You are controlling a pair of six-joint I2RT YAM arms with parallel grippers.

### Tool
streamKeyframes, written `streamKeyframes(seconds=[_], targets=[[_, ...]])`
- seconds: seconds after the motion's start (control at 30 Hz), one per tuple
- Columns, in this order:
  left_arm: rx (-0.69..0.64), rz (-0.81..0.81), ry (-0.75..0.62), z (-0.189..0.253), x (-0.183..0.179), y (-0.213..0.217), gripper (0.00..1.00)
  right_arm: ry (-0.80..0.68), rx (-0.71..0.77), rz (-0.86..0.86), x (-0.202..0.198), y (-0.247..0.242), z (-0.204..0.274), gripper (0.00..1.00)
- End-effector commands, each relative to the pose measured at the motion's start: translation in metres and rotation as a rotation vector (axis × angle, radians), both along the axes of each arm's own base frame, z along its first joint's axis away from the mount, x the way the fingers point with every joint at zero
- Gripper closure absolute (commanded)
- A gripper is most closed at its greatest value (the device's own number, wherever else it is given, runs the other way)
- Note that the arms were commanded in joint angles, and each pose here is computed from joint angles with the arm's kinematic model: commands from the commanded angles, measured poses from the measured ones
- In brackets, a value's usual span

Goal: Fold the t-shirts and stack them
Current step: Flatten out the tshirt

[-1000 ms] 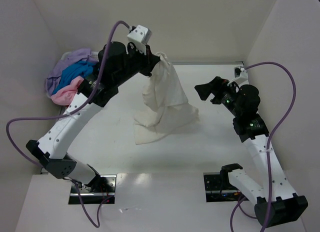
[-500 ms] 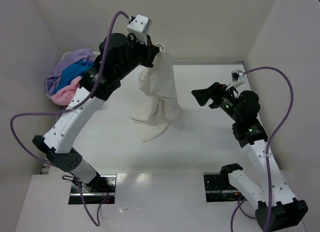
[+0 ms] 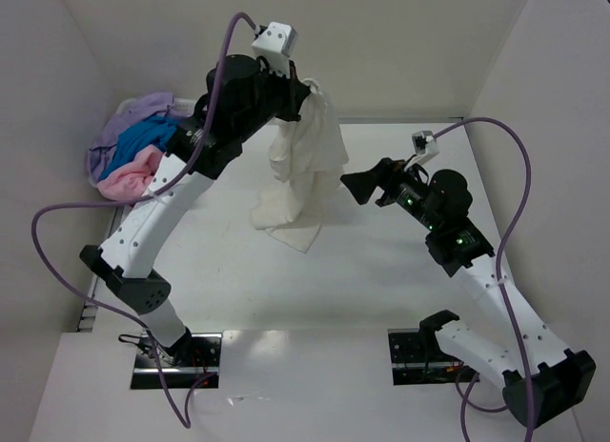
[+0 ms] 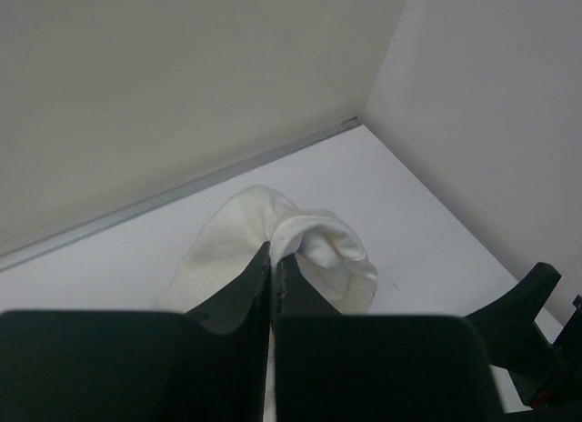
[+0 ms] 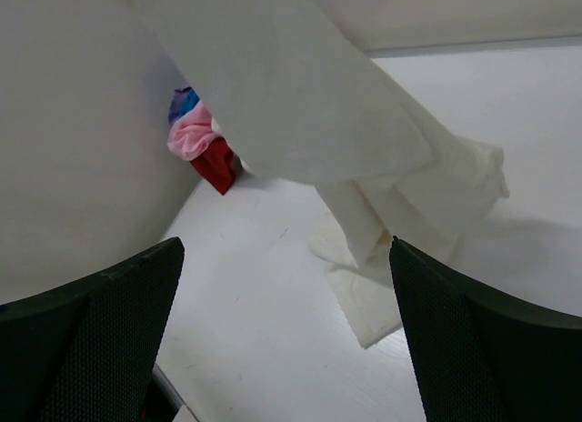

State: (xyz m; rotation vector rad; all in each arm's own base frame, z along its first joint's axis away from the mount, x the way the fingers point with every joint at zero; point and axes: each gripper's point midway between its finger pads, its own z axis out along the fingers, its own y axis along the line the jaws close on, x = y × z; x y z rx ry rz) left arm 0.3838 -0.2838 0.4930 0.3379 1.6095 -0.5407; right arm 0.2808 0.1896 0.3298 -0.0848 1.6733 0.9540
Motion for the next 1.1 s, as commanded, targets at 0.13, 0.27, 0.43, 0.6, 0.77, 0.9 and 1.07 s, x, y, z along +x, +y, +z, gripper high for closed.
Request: streamKeyframes(seconds=[0.13,0.27,0.43,0.6,0.77,0.9,1.07], targets=[[-0.001,0.138,0.101,-0.032,0.034,-0.001,1.00,-0.181,-0.050,-0.148,0.032,-0.014,0.061,0.03],[0.018,0.151,0.138,-0.047,0.042,-0.006,1.00,-0.188,-0.116,-0.187,0.051,-0.016,0.065,0.05],[0.014,0.116,0.153,-0.051,0.041,-0.013,1.00,-0.236,-0.174,-0.179,0.066,-0.005,0.077,0.07],[-0.006,0.063,0.139,-0.039,0.034,-0.019,1.00,-0.215,-0.276,-0.151,0.089,0.018,0.058,0.07],[-0.010,0.051,0.109,-0.023,0.026,-0.014,1.00,-0.213,-0.314,-0.166,0.101,0.022,0.048,0.07],[-0.012,0.033,0.109,-0.021,0.021,-0.014,1.00,-0.204,-0.345,-0.255,0.113,0.016,0.042,0.17],[-0.034,0.002,0.085,-0.005,0.008,-0.011,1.00,-0.218,-0.362,-0.291,0.120,0.015,0.041,0.29]])
